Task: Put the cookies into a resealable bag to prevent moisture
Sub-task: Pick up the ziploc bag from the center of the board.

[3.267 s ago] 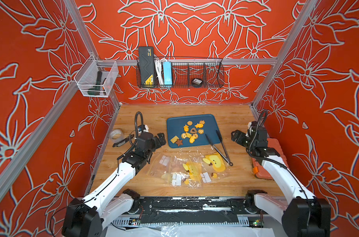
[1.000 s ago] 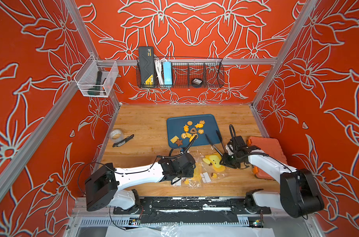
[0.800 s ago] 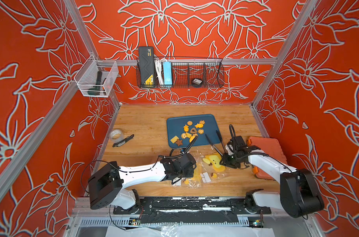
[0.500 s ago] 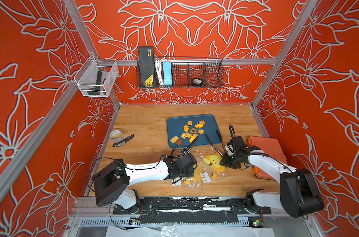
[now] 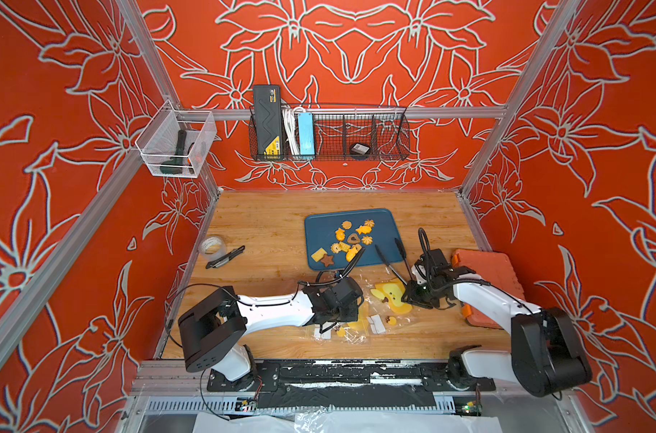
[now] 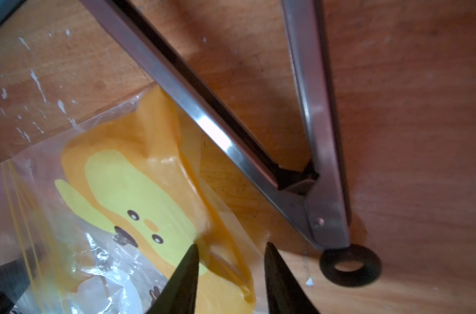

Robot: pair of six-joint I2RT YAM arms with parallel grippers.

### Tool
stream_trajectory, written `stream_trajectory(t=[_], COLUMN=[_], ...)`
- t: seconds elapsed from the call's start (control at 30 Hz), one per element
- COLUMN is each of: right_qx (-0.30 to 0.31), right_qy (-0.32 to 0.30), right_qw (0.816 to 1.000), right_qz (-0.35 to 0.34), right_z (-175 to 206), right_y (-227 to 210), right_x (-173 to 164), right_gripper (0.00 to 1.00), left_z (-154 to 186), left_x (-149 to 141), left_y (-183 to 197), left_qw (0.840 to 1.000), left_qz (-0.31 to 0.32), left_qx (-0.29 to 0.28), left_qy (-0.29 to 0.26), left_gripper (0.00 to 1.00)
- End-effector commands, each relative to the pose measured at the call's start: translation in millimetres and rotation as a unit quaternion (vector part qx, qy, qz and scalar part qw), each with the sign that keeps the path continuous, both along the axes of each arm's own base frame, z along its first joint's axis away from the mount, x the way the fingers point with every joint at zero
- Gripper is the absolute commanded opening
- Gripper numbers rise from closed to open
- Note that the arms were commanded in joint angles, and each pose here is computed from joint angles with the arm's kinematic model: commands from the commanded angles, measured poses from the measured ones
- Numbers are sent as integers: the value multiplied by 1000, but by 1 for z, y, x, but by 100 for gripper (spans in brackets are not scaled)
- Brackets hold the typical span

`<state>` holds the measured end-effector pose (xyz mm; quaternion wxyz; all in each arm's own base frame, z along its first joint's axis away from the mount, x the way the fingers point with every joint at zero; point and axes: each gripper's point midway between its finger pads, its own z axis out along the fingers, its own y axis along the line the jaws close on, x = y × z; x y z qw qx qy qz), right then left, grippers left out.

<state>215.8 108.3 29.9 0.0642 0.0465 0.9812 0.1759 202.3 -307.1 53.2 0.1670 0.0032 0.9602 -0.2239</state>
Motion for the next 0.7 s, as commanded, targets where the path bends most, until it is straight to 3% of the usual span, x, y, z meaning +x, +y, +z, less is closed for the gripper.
stream_trajectory(t=[0.0, 0.27, 0.67], right_qx=[-6, -5, 5], right_qy=[17, 19, 23], right_qw=[1000, 1000, 1000], right_qz=[4, 1, -15], right_z=[-8, -10, -16], right_y=[-4, -4, -2], right_x=[-9, -11, -14], right_gripper=[41, 40, 38], left_z=[5, 10, 9], left_x=[6, 11, 16], left_y=[-7, -7, 0], left_qw=[1000, 999, 996], left_qz=[7, 17, 35], left_qx=[-16, -40, -84], left_qy=[0, 1, 14], left_gripper=[16, 36, 45])
